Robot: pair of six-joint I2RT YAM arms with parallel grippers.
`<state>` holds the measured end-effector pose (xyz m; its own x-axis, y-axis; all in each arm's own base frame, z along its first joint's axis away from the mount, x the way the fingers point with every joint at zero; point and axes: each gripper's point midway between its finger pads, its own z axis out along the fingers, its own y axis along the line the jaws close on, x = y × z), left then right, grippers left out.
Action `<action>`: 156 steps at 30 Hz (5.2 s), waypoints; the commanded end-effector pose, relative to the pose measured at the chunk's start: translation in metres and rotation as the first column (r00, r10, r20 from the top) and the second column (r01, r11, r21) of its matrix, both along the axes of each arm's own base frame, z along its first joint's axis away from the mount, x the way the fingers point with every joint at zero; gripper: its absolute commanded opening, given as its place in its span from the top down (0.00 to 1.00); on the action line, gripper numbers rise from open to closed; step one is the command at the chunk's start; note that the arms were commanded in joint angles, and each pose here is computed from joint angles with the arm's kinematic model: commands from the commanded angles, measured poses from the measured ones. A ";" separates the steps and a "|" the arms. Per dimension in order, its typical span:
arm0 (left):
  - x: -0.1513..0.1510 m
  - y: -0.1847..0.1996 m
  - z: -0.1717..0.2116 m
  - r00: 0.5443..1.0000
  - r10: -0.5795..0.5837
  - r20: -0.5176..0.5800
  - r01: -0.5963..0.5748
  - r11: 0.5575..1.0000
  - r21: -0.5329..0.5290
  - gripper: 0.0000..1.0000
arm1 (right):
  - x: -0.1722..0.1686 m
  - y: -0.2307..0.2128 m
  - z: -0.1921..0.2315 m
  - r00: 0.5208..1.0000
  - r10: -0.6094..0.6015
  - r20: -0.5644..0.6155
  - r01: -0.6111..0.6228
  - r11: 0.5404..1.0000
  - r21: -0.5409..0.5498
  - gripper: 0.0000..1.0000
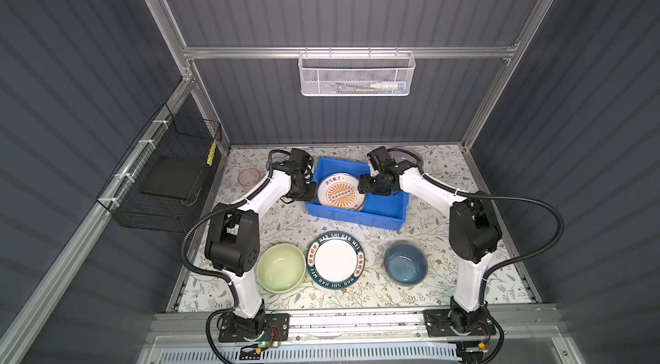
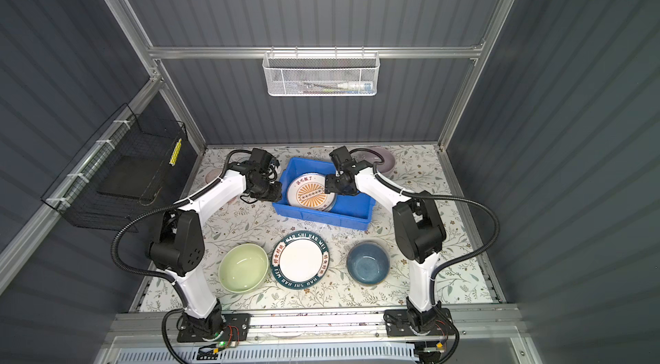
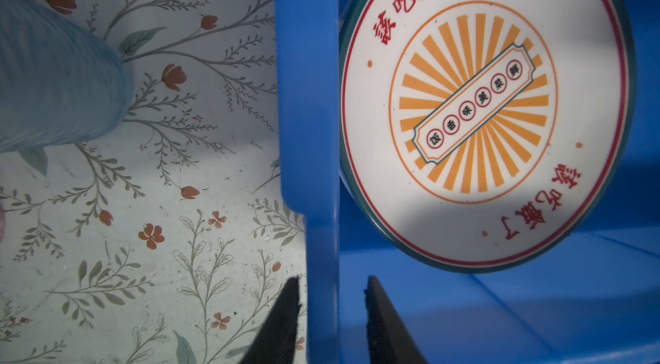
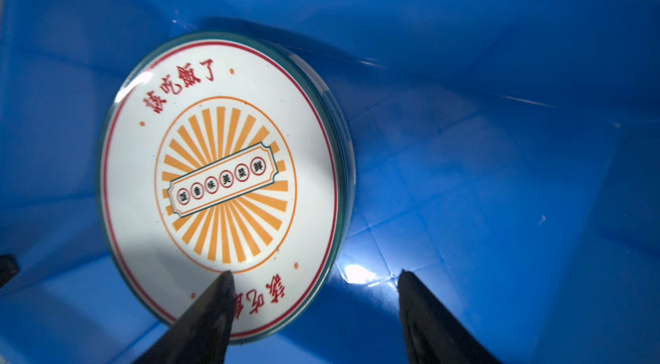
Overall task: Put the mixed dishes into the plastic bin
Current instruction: 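Open both grippers and move them back toward the green-rimmed plate, then close both grippers on the rim of the green-rimmed white plate, then lift the green-rimmed plate with both grippers and carry it over the blue bin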
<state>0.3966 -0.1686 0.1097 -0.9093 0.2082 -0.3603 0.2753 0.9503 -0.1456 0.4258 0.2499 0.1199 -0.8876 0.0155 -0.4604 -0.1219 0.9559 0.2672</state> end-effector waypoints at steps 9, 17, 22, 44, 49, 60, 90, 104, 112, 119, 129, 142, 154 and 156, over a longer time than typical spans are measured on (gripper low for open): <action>-0.028 0.010 0.047 0.996 -0.049 0.070 0.049 0.999 0.001 0.41 | -0.064 -0.002 0.043 0.998 0.057 0.022 -0.060 0.983 0.172 0.29; -0.078 0.003 0.057 0.983 -0.180 0.025 0.182 0.980 -0.081 0.39 | -0.137 -0.005 0.055 0.999 0.011 0.044 -0.020 0.981 0.193 0.32; -0.104 0.000 0.050 0.973 -0.229 -0.025 0.224 0.967 -0.120 0.41 | -0.186 -0.004 0.039 0.999 -0.044 0.021 0.038 0.976 0.214 0.34; -0.142 -0.015 -0.011 0.968 -0.227 -0.108 0.220 0.973 -0.070 0.57 | -0.263 0.042 -0.035 0.990 -0.046 -0.134 0.066 0.987 0.147 0.42; -0.148 -0.011 -0.022 0.969 -0.216 -0.117 0.209 0.976 -0.063 0.59 | -0.267 0.049 -0.042 0.988 -0.031 -0.152 0.047 0.994 0.103 0.44; -0.148 -0.016 -0.031 0.956 -0.243 -0.162 0.235 0.970 -0.068 0.63 | -0.275 0.044 -0.065 0.980 -0.026 -0.196 0.039 0.997 0.063 0.46; -0.154 -0.015 -0.061 0.937 -0.216 -0.276 0.216 0.976 -0.029 0.73 | -0.254 0.039 -0.105 0.984 -0.080 -0.158 0.092 0.993 0.075 0.59; -0.154 -0.015 -0.061 0.936 -0.217 -0.277 0.218 0.976 -0.027 0.75 | -0.247 0.037 -0.093 0.990 -0.092 -0.106 0.105 0.987 0.119 0.80; -0.153 -0.016 -0.058 0.938 -0.224 -0.265 0.224 0.974 -0.031 0.75 | -0.243 0.040 -0.080 0.992 -0.097 -0.083 0.108 0.984 0.140 0.88; -0.148 -0.022 -0.049 0.941 -0.234 -0.243 0.226 0.972 -0.058 0.73 | -0.238 0.024 -0.069 0.992 -0.116 -0.052 0.121 0.986 0.117 0.93; -0.135 -0.034 -0.014 0.961 -0.225 -0.159 0.209 0.972 -0.111 0.69 | -0.232 -0.007 -0.049 0.997 -0.071 -0.014 0.072 0.995 0.070 0.98; -0.113 -0.027 0.038 0.992 -0.121 -0.039 0.118 0.989 -0.084 0.59 | -0.227 -0.041 0.016 0.997 0.062 0.050 -0.072 0.974 0.214 1.00; -0.070 0.000 0.054 0.997 0.046 0.056 -0.043 0.998 -0.055 0.45 | -0.208 -0.056 0.061 0.994 0.065 0.092 -0.089 0.955 0.283 1.00; -0.064 0.006 0.056 0.996 0.061 0.067 -0.057 0.997 -0.058 0.41 | -0.199 -0.057 0.071 0.993 0.058 0.101 -0.085 0.952 0.293 1.00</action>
